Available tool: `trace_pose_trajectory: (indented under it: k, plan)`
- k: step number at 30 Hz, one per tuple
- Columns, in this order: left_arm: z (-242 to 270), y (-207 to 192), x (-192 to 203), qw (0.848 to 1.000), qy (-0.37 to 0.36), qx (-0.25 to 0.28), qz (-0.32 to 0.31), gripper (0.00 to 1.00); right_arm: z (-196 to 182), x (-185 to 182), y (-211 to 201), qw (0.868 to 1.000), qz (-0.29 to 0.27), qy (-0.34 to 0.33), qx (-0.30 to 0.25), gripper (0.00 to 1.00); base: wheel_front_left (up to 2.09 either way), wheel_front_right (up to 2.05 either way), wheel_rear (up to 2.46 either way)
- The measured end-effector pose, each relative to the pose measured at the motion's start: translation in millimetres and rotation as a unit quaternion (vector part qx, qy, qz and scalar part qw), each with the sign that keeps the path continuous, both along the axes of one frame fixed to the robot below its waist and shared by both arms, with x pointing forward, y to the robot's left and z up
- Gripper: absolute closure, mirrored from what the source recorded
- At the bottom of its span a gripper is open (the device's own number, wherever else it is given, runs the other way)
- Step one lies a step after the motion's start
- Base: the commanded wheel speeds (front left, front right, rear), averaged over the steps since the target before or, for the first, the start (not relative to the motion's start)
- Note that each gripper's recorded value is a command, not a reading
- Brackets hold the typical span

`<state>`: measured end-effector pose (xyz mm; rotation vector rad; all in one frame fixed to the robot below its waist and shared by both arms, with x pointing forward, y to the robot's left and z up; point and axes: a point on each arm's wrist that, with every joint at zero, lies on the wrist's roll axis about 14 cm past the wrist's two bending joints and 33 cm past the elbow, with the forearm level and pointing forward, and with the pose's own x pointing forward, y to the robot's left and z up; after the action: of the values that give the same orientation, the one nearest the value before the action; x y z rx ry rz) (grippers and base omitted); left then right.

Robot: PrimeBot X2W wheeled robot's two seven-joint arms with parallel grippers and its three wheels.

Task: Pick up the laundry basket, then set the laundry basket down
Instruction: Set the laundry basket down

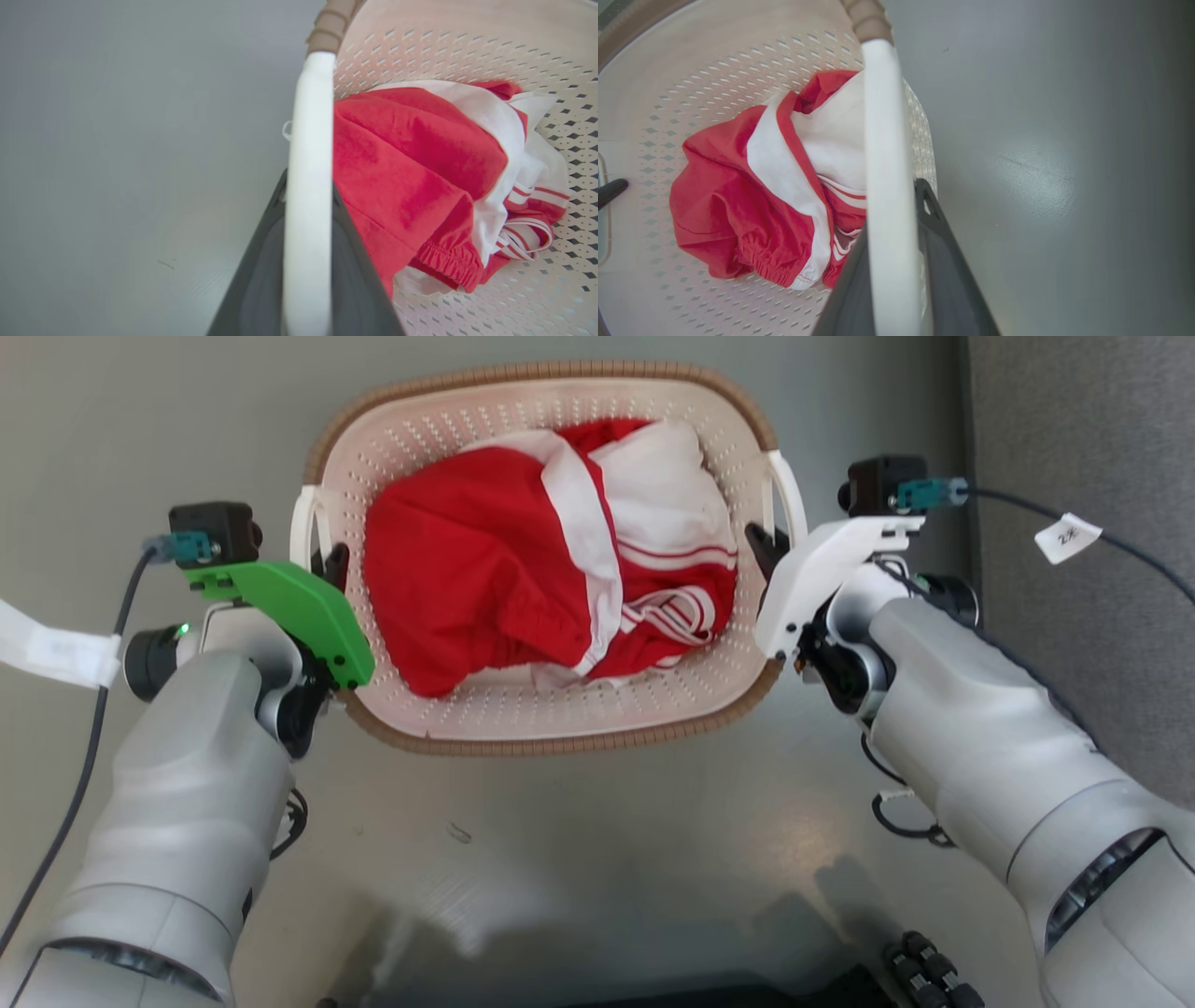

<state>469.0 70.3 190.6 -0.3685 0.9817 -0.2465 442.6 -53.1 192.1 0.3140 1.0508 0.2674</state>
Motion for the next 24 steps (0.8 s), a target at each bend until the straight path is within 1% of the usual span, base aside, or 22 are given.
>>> trace_pose_trajectory:
  k: [9,24]
  plan:
    - [-11,0,13,1.000,-0.006,-0.002,0.003,1.00,-12,16,2,1.000,-0.002,-0.014,0.001,1.00,0.00,0.00,0.00]
    - [-33,4,14,1.000,-0.003,0.000,0.010,1.00,-37,18,5,1.000,-0.013,-0.018,0.008,1.00,0.00,0.00,0.00]
